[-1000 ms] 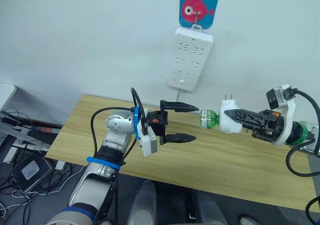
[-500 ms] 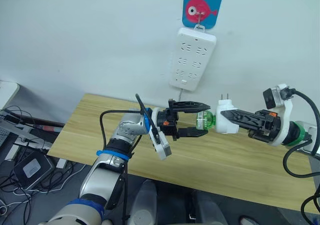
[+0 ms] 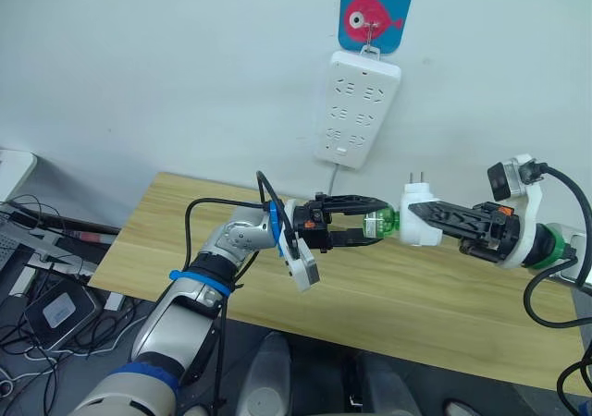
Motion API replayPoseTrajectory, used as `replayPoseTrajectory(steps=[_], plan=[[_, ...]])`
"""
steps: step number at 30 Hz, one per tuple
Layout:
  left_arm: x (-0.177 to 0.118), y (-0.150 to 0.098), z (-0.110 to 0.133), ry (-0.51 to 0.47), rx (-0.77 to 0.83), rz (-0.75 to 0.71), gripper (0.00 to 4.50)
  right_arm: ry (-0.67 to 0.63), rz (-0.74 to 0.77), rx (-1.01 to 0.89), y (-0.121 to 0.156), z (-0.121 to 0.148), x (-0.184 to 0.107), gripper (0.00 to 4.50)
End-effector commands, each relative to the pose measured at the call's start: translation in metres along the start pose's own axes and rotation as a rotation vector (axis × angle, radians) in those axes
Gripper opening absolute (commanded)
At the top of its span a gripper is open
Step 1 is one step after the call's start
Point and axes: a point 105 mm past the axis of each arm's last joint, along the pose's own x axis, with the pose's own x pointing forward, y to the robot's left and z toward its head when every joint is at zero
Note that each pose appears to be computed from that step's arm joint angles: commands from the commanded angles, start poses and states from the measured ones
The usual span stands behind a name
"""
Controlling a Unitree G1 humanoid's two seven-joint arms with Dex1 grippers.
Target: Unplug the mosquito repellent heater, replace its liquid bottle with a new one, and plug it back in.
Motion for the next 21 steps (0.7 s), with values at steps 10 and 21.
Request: replayPoseTrajectory(steps=[10,21], plan=[[-0.013,0.001,0.005,0.035,-1.884,-0.135,2.24,0.153,0.013,-0.037,0.015,-0.021,0.000,2.97],[-0.027,-0.011,0.007,0.083,-2.198,-0.163,2.24,0.137,-0.003,-0.047,0.014,-0.018,0.001,2.97]])
